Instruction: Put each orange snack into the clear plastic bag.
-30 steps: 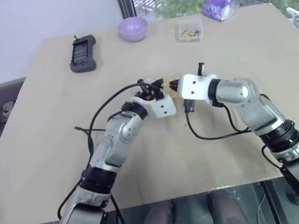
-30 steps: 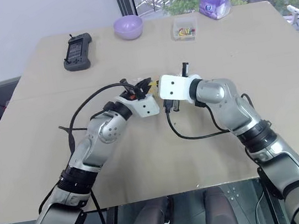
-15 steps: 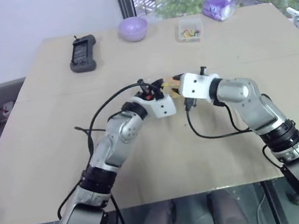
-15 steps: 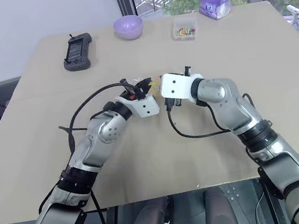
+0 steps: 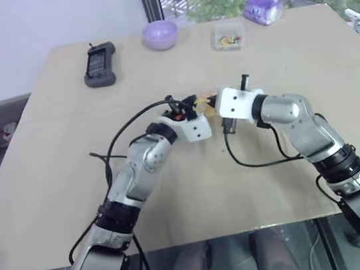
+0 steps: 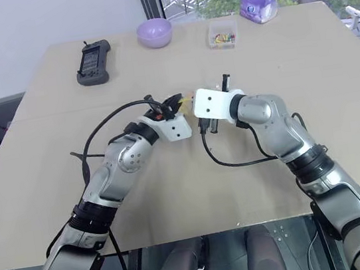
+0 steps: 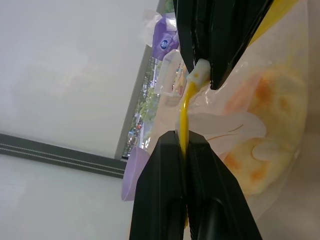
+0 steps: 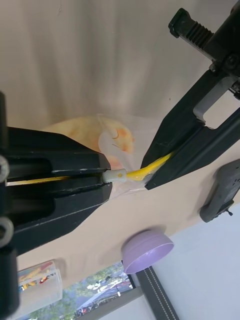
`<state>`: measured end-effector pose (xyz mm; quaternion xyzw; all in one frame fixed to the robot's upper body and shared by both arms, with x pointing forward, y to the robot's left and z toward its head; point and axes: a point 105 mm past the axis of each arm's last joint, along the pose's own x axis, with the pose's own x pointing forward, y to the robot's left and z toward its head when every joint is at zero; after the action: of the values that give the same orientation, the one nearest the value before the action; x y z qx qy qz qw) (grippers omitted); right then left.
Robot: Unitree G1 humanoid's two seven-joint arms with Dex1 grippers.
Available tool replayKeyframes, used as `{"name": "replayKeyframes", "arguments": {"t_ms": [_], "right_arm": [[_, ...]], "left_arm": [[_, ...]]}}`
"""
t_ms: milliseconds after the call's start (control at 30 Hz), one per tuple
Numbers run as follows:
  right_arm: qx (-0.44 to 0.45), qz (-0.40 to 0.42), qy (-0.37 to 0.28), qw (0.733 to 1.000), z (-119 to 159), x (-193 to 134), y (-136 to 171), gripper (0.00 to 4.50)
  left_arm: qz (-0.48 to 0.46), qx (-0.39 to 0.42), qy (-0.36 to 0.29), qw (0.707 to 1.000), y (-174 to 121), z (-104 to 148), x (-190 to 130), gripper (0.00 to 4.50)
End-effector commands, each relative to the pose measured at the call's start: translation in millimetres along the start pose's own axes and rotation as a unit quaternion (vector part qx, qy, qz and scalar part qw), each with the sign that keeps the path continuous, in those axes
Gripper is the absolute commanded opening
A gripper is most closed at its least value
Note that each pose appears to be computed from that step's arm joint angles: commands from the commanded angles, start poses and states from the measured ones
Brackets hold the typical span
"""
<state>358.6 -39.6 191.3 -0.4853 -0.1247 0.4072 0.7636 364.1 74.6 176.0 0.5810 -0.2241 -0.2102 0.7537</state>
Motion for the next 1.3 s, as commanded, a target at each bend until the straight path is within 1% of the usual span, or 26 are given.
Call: {"name": "replayKeyframes", "arguments": {"t_ms": [33, 67, 133, 167, 433, 467, 533, 567, 600, 967, 1033, 1200, 1300], "right_arm": [[-0.027, -0.022, -0.033, 0.999, 19, -6, -15, 0.61], [-0.028, -0.022, -0.035, 0.999, 20, -6, -15, 0.69], [-0.027, -0.022, -0.038, 0.999, 20, -6, -15, 1.65], [-0.027, -0.023, -0.040, 0.999, 21, -6, -15, 1.94], [-0.024, -0.017, -0.041, 0.999, 21, -6, -13, 1.94], [-0.024, -0.017, -0.040, 0.999, 21, -6, -12, 1.40], [-0.024, -0.017, -0.040, 0.999, 20, -6, -12, 0.67], [-0.024, -0.017, -0.040, 0.999, 20, -6, -13, 0.10], [-0.024, -0.018, -0.039, 0.999, 20, -6, -13, 0.04], [-0.022, -0.022, -0.030, 0.999, 17, -6, -15, 0.04], [-0.021, -0.022, -0.022, 0.999, 14, -7, -15, 0.04], [-0.019, -0.025, 0.021, 0.999, -4, -11, -18, 0.04], [-0.011, -0.028, 0.050, 0.998, -14, -14, -20, 0.04]], "left_arm": [[0.020, 0.008, -0.019, 1.000, 12, 9, 0, 0.00], [0.020, 0.008, -0.019, 1.000, 12, 9, 0, 0.00], [0.020, 0.007, -0.020, 1.000, 12, 9, 0, 0.00], [0.020, 0.007, -0.020, 1.000, 12, 9, 0, 0.00], [0.019, 0.006, -0.018, 1.000, 11, 9, 0, 0.00], [0.019, 0.006, -0.018, 1.000, 11, 9, 0, 0.00], [0.019, 0.005, -0.018, 1.000, 11, 8, 0, 0.00], [0.019, 0.005, -0.018, 1.000, 11, 8, 0, 0.00], [0.019, 0.005, -0.018, 1.000, 11, 8, 0, 0.00], [0.019, 0.005, -0.013, 1.000, 10, 7, -1, 0.00], [0.022, 0.008, 0.001, 1.000, 12, 2, -1, 0.00], [0.058, 0.028, 0.091, 0.994, 29, -34, -4, 0.00], [0.068, 0.041, 0.116, 0.990, 35, -43, -6, 0.00]]}}
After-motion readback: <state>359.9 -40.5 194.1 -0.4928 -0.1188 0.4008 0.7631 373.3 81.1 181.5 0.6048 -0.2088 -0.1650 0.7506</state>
